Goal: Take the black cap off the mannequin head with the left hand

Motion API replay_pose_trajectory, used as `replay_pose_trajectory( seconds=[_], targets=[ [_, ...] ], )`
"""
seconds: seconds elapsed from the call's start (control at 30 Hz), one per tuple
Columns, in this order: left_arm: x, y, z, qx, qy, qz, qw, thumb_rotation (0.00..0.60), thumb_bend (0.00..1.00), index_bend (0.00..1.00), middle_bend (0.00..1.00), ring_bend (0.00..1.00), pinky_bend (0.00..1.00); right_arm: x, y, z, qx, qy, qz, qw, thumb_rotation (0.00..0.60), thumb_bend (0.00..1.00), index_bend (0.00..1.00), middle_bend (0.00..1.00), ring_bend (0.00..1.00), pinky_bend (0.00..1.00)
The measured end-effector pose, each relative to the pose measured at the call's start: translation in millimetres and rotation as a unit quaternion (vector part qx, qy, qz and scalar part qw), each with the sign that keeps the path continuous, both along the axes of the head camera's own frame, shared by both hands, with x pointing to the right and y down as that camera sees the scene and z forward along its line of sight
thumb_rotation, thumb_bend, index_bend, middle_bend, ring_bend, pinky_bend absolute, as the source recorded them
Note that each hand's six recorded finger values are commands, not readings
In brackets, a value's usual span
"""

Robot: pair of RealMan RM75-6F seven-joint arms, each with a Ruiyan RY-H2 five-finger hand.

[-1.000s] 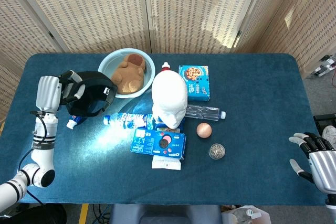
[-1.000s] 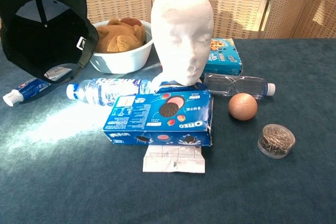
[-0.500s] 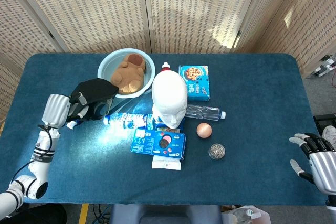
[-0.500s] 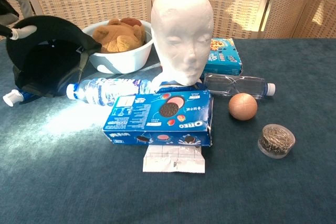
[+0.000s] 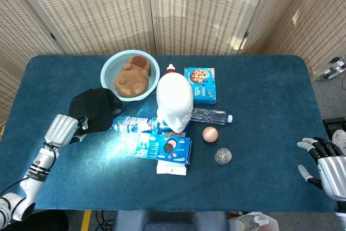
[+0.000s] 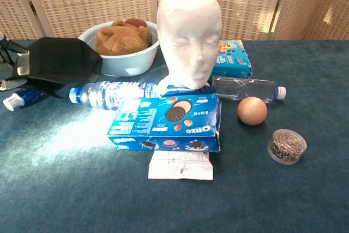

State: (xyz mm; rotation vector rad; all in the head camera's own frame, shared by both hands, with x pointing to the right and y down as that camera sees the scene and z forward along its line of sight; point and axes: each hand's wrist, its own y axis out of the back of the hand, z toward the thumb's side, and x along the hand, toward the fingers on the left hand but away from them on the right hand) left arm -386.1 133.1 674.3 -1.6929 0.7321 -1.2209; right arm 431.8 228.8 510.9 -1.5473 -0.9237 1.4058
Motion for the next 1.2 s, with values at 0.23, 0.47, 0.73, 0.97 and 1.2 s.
replay_pose_trajectory(
  seconds=[0.23, 0.47, 0.73, 0.97, 1.2],
  targets=[
    [8, 18, 8, -0.039, -0.048, 0.033, 0.9976, 0.6, 0.28, 0.48, 0.98, 1.0, 1.0, 1, 1, 1, -0.001, 0.0, 0.002, 1.0, 0.6, 0.29, 0.33, 0.28, 0.19, 0.29],
    [12, 31, 14, -0.085, -0.092, 0.036, 0.9915, 0.6, 0.14, 0.23, 0.88, 0.99, 1.0, 2, 2, 0, 0.0, 0.001, 0.004, 1.0, 0.6, 0.29, 0.33, 0.28, 0.19, 0.29],
    [8, 40, 11, -0.115, -0.152, 0.027, 0.9813, 0.6, 0.05, 0.01, 0.8, 0.93, 1.0, 5, 3, 0, -0.001, 0.0, 0.006, 1.0, 0.6, 0.29, 0.33, 0.28, 0.19, 0.29],
    [5, 44, 2, -0.114, -0.188, 0.012, 0.9754, 0.6, 0.0, 0.0, 0.69, 0.81, 1.0, 6, 4, 1, -0.001, -0.003, 0.006, 1.0, 0.6, 0.29, 0.33, 0.28, 0.19, 0.29],
    [0, 49, -5, -0.115, -0.218, -0.012, 0.969, 0.6, 0.0, 0.0, 0.42, 0.54, 0.93, 8, 5, 0, 0.002, -0.004, 0.007, 1.0, 0.6, 0.29, 0.33, 0.28, 0.19, 0.29]
  ],
)
